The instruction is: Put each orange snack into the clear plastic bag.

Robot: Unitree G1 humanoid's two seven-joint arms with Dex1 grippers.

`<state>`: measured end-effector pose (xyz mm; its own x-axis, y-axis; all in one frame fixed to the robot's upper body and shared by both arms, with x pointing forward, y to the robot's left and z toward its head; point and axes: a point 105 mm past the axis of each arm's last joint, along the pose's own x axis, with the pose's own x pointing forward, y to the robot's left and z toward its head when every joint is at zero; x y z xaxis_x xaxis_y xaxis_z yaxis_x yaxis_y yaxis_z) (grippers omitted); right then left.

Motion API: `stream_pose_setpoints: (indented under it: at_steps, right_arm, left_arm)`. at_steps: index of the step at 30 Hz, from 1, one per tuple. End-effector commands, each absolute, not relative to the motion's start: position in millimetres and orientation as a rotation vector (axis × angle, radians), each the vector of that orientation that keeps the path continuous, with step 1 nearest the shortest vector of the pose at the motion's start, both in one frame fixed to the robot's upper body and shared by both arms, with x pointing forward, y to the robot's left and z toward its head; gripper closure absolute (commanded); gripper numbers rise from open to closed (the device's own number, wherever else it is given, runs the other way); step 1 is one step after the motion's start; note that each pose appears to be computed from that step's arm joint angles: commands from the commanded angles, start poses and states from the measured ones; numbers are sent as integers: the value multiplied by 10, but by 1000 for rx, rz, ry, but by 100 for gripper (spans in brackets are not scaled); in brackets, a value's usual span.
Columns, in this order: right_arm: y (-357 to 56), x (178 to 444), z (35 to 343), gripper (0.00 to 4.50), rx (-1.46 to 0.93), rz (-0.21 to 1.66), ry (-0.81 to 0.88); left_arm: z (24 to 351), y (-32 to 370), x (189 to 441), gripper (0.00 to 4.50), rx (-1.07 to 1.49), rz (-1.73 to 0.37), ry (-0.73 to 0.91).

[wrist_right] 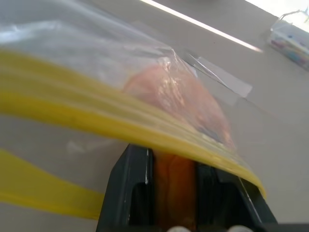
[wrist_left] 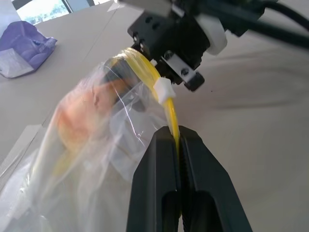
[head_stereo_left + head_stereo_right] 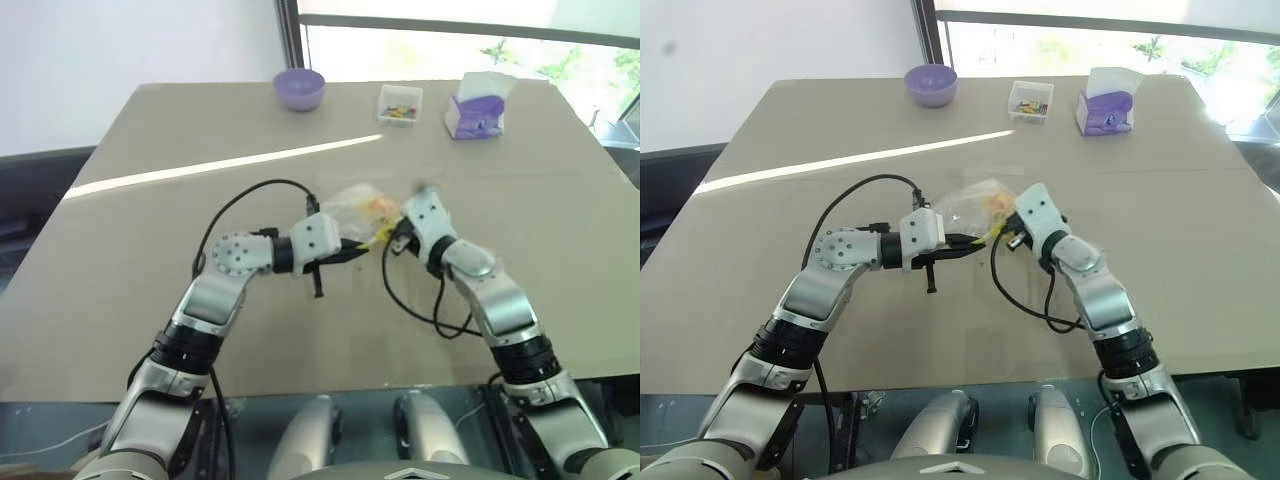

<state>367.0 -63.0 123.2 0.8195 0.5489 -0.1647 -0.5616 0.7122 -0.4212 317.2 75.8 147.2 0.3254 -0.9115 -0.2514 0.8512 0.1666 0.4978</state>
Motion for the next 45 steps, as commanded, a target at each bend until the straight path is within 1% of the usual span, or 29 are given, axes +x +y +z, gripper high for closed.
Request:
stream_pose_setpoints:
  at_steps: [1, 2, 6, 9, 12, 17, 19, 22, 23, 24, 25, 26, 27, 28, 29, 30, 33, 36, 37, 38, 42, 45]
  right_arm:
    - [-475, 3633, 1520, 355, -350, 671, -96]
    - [-485, 3638, 1535, 355, -301, 672, -92]
    - [-576, 3730, 1547, 355, -270, 623, -86]
    - [-615, 3819, 1427, 355, -354, 566, -41]
    - [-749, 3921, 1321, 355, -360, 453, 13]
    - [-951, 3966, 1249, 355, -363, 318, 50]
    - [-966, 3942, 1243, 355, -401, 319, 40]
    - [-897, 3889, 1212, 355, -428, 379, 38]
    - [-874, 3877, 1205, 298, -434, 397, 35]
    - [-855, 3872, 1210, 266, -434, 405, 31]
    - [-834, 3868, 1220, 254, -440, 416, 23]
    - [-808, 3862, 1249, 220, -440, 427, 8]
    - [-784, 3854, 1296, 162, -429, 436, -13]
    - [-760, 3840, 1338, 114, -420, 451, -30]
    - [-736, 3819, 1371, 82, -418, 474, -44]
    - [-711, 3790, 1400, 82, -414, 504, -55]
    - [-728, 3672, 1615, 82, -343, 583, -105]
    - [-817, 3600, 1801, 82, -294, 613, -133]
    - [-843, 3575, 1857, 104, -276, 627, -140]
    - [-870, 3567, 1897, 136, -262, 630, -141]
    - [-903, 3497, 1938, 301, -294, 660, -141]
    - [-937, 3380, 1992, 301, -313, 701, -165]
  left_arm:
    - [1555, 799, 3150, 450, 639, -1261, -159]
    - [1544, 827, 3156, 450, 646, -1259, -154]
    - [1529, 892, 3167, 450, 651, -1259, -142]
    - [1543, 913, 3195, 450, 655, -1237, -156]
    - [1560, 936, 3242, 450, 669, -1199, -164]
    - [1603, 962, 3374, 450, 696, -1094, -188]
    - [1620, 968, 3442, 450, 701, -1046, -190]
    - [1614, 929, 3463, 450, 699, -1038, -189]
    - [1612, 909, 3461, 450, 695, -1041, -190]
    - [1612, 889, 3456, 450, 684, -1044, -191]
    - [1615, 874, 3456, 450, 671, -1045, -190]
    - [1618, 866, 3458, 450, 657, -1044, -187]
    - [1621, 865, 3463, 450, 643, -1041, -182]
    - [1625, 870, 3472, 450, 630, -1036, -176]
    - [1632, 881, 3487, 450, 614, -1028, -168]
    - [1644, 895, 3507, 450, 595, -1016, -161]
    - [1713, 981, 3608, 450, 526, -969, -138]
    - [1775, 1023, 3667, 450, 483, -946, -136]
    - [1802, 1029, 3683, 450, 461, -941, -138]
    - [1824, 1032, 3694, 450, 445, -937, -139]
    - [1890, 1024, 3716, 450, 376, -934, -144]
    - [1935, 1038, 3728, 450, 334, -929, -141]
